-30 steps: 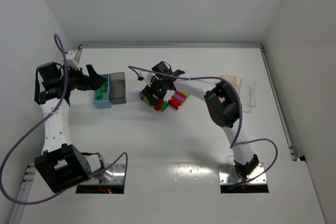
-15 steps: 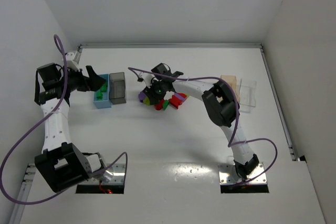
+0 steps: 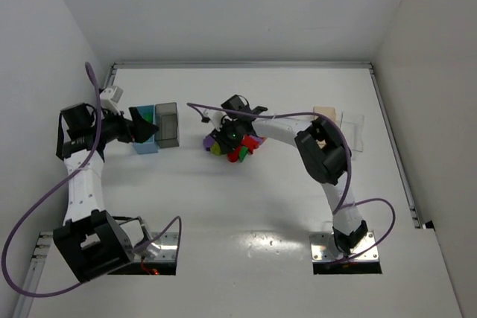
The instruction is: Sort the legos into containers by color
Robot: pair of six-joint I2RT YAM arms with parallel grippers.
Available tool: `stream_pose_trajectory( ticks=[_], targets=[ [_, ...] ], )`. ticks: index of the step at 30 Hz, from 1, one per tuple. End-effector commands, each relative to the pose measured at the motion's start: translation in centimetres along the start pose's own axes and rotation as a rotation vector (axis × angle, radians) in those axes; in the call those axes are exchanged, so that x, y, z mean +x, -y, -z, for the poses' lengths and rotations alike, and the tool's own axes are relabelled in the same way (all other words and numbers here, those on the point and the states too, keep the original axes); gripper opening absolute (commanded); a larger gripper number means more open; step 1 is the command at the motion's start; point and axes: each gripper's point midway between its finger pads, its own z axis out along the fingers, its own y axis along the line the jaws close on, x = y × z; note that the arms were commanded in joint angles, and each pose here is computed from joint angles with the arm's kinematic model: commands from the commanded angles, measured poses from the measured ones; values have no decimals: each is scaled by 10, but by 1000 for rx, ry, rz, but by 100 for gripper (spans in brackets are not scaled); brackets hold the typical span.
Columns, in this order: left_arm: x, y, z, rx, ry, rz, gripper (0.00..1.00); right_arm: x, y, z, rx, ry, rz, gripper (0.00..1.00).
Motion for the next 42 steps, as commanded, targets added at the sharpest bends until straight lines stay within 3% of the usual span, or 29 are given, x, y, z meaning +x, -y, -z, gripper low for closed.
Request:
stream_pose_trajectory(
  ticks=[1, 10, 21, 26, 42],
  targets=[
    [6, 19, 6, 82, 20, -37, 100, -11, -3, 34, 28, 53, 39, 7],
    [18, 58, -1, 249, -12, -34, 100, -31, -37, 96, 33, 176, 104, 6],
    [47, 100, -36, 528, -204, 114, 96, -60, -70, 133, 33, 257, 224, 6],
    [48, 117, -47, 571, -247, 77, 94, -60, -85, 133, 17, 246, 269, 4],
    [63, 117, -70, 549, -329, 63, 94, -81, -105, 142, 24, 271, 316, 3]
  ],
)
